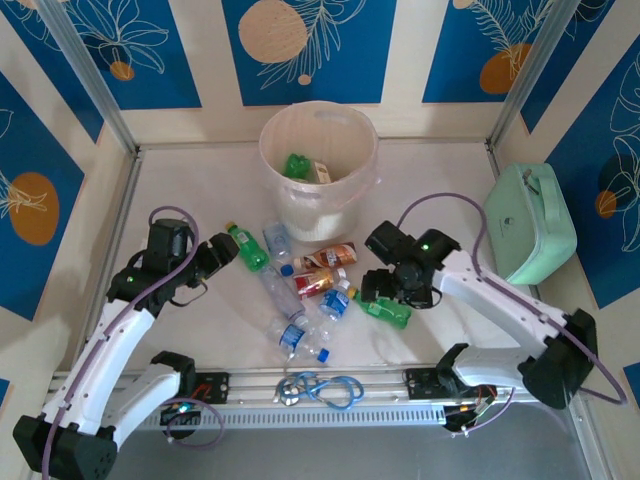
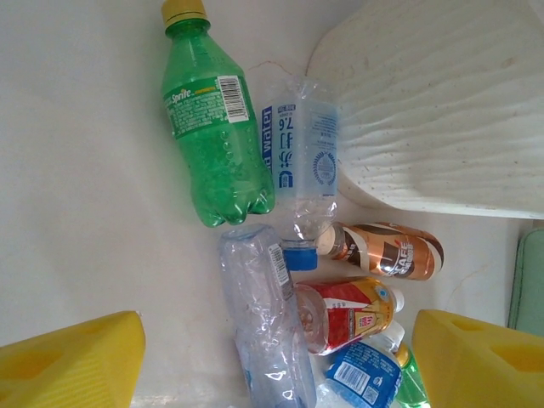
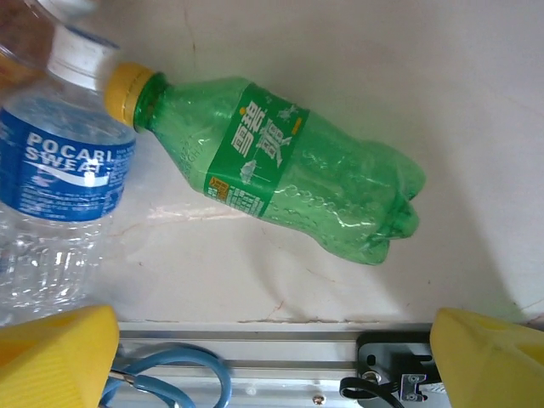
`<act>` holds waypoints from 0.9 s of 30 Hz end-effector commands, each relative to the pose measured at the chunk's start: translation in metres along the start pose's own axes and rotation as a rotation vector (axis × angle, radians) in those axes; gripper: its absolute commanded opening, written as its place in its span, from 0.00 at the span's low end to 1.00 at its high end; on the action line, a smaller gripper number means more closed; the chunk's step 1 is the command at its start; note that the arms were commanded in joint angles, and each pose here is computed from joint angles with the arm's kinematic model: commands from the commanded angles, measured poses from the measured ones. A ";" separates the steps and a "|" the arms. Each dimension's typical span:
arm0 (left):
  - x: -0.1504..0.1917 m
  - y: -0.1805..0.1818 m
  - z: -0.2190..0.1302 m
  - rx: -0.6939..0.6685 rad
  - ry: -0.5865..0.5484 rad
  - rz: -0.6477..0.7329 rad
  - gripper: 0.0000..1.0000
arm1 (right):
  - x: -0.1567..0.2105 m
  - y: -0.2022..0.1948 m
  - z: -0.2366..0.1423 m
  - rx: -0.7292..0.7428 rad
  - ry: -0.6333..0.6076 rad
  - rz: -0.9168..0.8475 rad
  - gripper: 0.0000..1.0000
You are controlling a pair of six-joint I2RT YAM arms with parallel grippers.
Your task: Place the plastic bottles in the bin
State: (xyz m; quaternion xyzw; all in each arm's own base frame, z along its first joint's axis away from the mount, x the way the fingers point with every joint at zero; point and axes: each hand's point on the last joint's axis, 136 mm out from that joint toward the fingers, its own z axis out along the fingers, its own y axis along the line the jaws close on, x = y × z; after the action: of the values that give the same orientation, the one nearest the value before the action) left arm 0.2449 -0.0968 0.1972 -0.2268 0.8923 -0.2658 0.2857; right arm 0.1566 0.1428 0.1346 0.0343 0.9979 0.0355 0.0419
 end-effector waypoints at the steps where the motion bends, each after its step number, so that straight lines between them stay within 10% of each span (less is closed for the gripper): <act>1: 0.003 0.000 0.001 0.014 0.017 -0.015 0.81 | 0.002 0.007 0.009 0.022 0.043 -0.040 0.98; 27: 0.006 -0.008 0.006 0.060 0.044 -0.028 0.75 | -0.006 -0.012 0.081 0.077 0.207 0.079 1.00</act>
State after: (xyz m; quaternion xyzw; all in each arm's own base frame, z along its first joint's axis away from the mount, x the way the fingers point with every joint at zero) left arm 0.2458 -0.1075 0.1974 -0.2177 0.8904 -0.2920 0.2731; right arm 0.1817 0.1387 0.0686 0.0640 0.9975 0.0075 -0.0285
